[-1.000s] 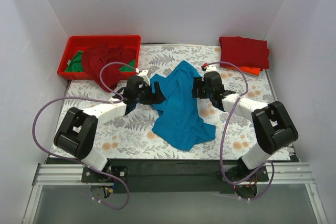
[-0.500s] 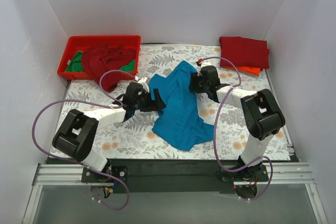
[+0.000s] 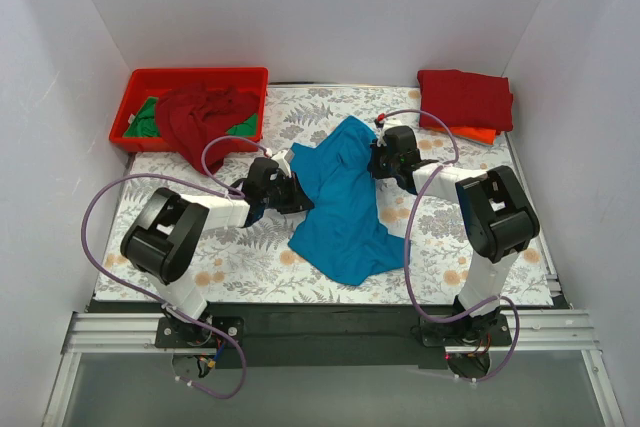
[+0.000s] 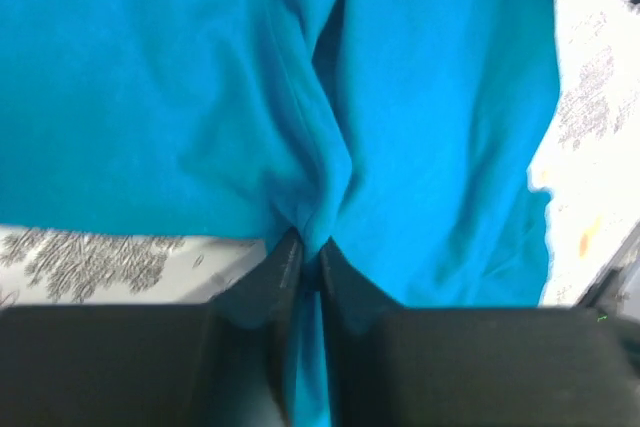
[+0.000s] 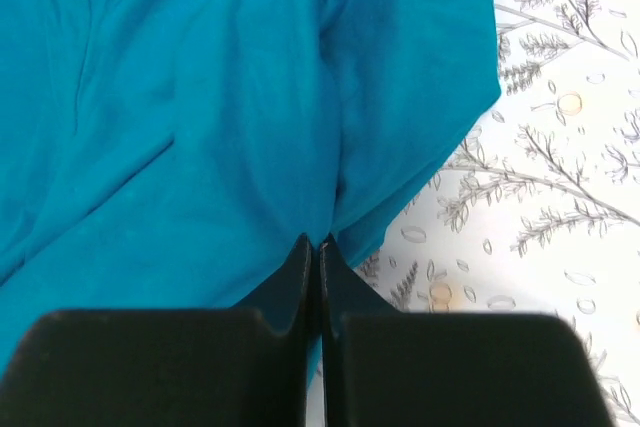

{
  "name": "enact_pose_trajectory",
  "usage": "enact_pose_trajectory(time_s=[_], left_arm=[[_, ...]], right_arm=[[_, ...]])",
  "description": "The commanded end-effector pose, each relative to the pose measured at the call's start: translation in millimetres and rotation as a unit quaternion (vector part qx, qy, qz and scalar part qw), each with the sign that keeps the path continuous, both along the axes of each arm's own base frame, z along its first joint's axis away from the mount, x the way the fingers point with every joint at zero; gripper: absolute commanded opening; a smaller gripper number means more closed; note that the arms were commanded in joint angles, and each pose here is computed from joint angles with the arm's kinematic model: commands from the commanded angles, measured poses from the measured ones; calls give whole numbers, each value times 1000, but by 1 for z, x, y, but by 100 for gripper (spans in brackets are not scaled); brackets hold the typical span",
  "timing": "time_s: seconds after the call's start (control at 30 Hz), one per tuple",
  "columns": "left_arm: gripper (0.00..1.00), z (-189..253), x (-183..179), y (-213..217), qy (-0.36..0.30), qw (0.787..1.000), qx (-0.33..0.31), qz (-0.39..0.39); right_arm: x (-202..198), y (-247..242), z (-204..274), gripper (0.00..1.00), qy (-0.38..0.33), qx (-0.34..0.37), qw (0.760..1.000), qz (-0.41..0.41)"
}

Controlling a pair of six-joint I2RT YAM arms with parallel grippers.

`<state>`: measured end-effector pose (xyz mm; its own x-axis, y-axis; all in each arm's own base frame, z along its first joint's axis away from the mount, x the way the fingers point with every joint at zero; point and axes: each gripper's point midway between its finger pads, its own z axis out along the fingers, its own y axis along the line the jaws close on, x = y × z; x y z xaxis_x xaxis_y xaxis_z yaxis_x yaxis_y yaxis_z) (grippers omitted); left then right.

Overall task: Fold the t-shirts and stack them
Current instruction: Flatten the tshirt out

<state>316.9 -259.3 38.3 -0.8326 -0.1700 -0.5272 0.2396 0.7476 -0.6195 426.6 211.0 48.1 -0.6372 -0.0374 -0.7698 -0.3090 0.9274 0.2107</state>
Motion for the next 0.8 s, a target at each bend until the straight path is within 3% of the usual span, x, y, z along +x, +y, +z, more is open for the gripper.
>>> enact_pose_trajectory(time_s=[0.0, 0.37, 0.5, 0.63, 0.77], left_arm=[[1, 23, 25, -8, -38, 999, -29, 0], [0, 38, 116, 20, -82, 995, -11, 50], [0, 75, 160, 15, -127, 991, -24, 46], [0, 108, 176, 11, -151, 987, -27, 37], [0, 143, 166, 16, -184, 982, -29, 35]], right_arm=[[-2, -3, 31, 1, -38, 12, 999, 3], [-57, -23, 71, 1, -68, 38, 997, -14], [-61, -30, 81, 1, -78, 31, 996, -22], [-55, -40, 95, 1, -92, 11, 995, -45], [-62, -47, 113, 1, -114, 16, 992, -54]])
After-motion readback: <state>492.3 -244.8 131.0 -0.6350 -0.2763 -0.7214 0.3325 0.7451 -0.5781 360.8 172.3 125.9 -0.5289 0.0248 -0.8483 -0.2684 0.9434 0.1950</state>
